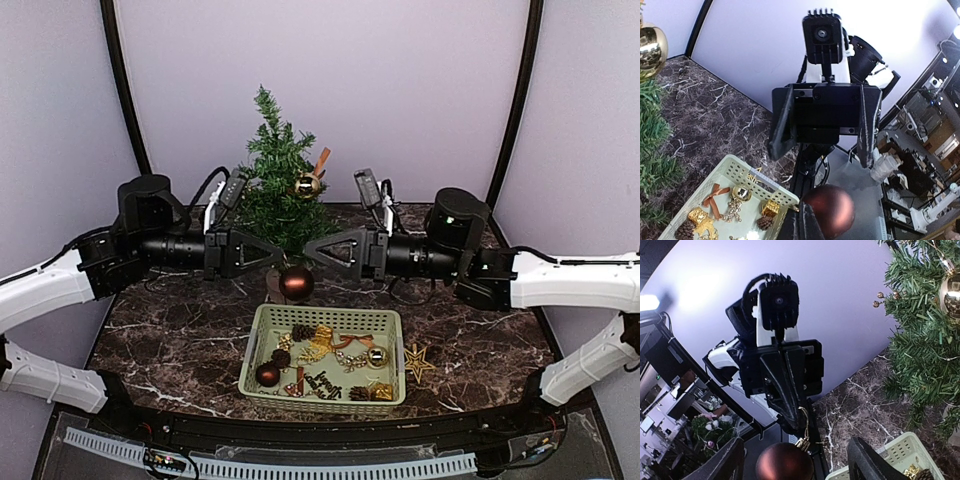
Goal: Decorate the small christmas tree
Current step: Pass from the right arm to the left, then pass from the left arm to the right
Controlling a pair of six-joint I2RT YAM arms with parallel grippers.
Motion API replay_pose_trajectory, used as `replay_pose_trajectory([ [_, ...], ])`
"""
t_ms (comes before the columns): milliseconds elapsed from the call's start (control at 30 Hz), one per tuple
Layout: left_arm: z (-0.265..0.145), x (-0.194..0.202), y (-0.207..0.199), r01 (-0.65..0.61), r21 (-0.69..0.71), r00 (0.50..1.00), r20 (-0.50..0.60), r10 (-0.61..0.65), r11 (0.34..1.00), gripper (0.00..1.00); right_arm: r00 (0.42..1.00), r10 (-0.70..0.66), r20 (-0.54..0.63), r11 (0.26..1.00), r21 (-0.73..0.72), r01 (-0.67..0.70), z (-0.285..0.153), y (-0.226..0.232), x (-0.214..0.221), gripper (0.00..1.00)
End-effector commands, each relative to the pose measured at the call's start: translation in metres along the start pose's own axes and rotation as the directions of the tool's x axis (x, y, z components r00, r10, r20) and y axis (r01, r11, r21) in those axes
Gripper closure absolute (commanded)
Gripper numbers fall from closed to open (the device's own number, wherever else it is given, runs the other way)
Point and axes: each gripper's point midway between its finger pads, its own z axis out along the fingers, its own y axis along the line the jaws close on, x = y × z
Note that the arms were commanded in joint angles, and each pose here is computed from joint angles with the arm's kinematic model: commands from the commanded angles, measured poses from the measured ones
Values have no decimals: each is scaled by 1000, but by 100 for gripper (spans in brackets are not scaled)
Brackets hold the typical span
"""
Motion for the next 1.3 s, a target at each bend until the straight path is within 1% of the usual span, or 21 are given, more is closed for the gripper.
replay_pose_trajectory([
  [0,-1,10,-13,-28,38,991,-127,32,999,100,996,-92,-10,996,-5,92,6,-3,-3,25],
  [67,0,10,-20,-28,77,986,-160,40,997,100,992,-118,-40,993,-31,117,9,-1,3,18],
  [100,0,8,-25,-29,100,985,-169,46,995,100,990,-127,-61,991,-56,124,11,1,7,15],
  [200,1,11,-29,-22,124,977,-209,48,992,100,988,-125,-93,988,-98,116,19,-1,16,13],
  [300,-1,12,-37,-16,159,968,-245,55,987,100,988,-128,-88,987,-111,118,23,-4,19,15],
  [400,1,13,-38,-2,166,961,-272,48,986,100,987,-135,-91,985,-117,124,25,-5,20,22],
  [433,0,12,-39,-4,170,960,-275,51,985,100,986,-137,-91,985,-117,126,26,-6,21,23],
  [600,-1,4,-48,-8,197,964,-260,60,980,100,986,-125,-107,986,-122,112,26,-12,31,16],
  [733,-1,1,-49,-6,199,966,-252,57,980,100,990,-90,-108,976,-209,66,23,-1,39,13],
  [767,-1,0,-50,-5,200,967,-250,56,980,100,991,-82,-109,971,-232,55,23,2,39,13],
  [833,-1,-1,-51,0,207,967,-248,53,978,100,992,-74,-101,972,-231,48,23,1,41,13],
  [933,-1,-2,-53,4,216,967,-249,51,976,100,993,-84,-80,976,-207,65,23,-3,40,12],
  [1100,1,-3,-54,13,229,967,-251,46,973,100,989,-121,-84,974,-203,102,30,-2,40,11],
  [1267,1,-6,-56,10,236,968,-246,50,972,100,987,-127,-97,971,-215,104,38,-3,44,14],
])
